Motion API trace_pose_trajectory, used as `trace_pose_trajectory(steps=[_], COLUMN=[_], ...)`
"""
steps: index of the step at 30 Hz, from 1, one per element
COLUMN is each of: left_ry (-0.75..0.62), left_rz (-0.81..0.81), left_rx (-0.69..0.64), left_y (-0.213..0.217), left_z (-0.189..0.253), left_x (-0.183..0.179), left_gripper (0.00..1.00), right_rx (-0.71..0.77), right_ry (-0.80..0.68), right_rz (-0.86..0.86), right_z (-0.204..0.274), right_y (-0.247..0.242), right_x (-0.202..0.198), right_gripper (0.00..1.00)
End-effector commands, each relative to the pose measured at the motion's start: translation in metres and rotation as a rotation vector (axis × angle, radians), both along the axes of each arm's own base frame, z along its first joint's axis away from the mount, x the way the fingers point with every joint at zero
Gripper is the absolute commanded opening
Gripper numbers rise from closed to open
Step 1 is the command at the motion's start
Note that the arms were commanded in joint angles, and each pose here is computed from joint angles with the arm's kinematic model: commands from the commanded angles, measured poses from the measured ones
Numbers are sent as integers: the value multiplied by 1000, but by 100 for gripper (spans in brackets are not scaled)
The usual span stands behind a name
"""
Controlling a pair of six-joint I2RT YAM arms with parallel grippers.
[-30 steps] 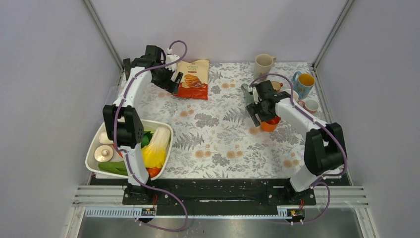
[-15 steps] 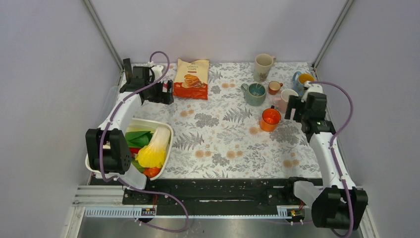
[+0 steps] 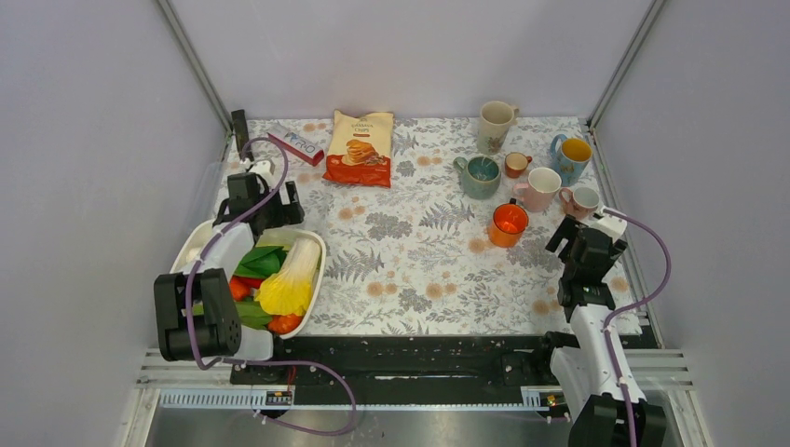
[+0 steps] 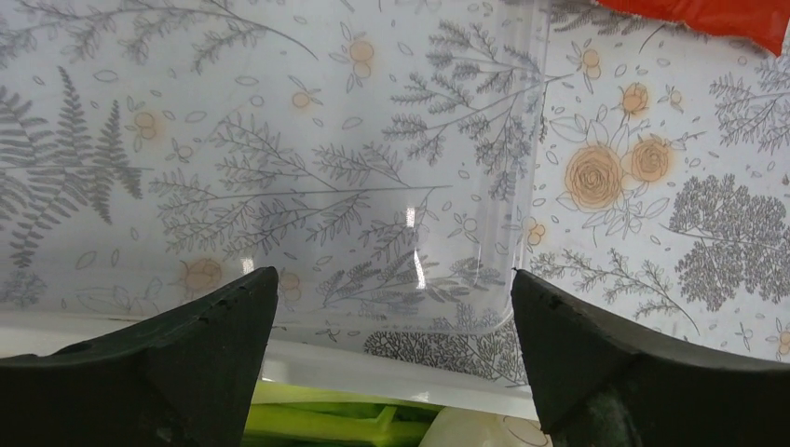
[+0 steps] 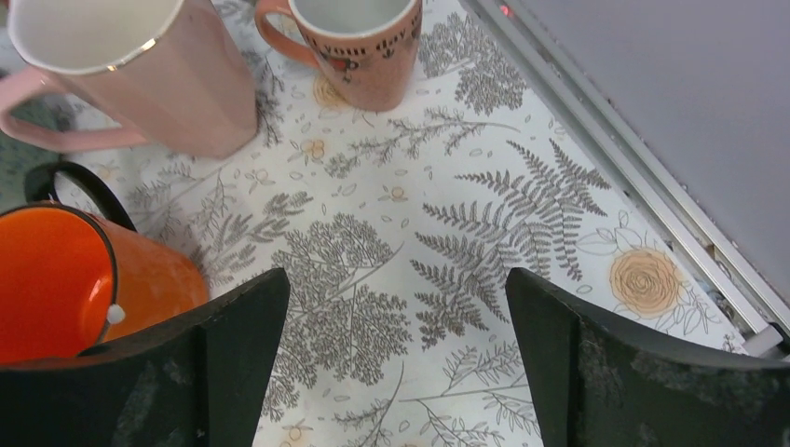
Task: Turn the mug right side up
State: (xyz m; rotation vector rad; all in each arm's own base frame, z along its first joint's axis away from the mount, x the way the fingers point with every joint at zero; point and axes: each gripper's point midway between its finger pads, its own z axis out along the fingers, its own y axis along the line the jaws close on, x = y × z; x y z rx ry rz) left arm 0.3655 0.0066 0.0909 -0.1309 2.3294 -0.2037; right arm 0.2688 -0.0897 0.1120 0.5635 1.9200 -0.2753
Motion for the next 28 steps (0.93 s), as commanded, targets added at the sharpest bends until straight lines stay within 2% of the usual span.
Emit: trace_pose_trajectory(steps=[1,7,15,28], left_ry=[-195,-253,-215,-210], left_rz=[89,81,83,54], left_rx=[15,32,-8,4], left_y=[11,11,6,4], left_z=[24,23,13,13], left_x=[13,4,5,3], left_gripper=[99,99,99,99], right_rx=[-30,-27,-29,-25], right_ry=[-144,-129,-155,-146], right_rz=[-50,-45,-42,-28], right_z=[29,23,27,26], right_y=[-11,-10,-9,-7], right_x=[14,13,12,15], right_gripper=[96,96,96,96])
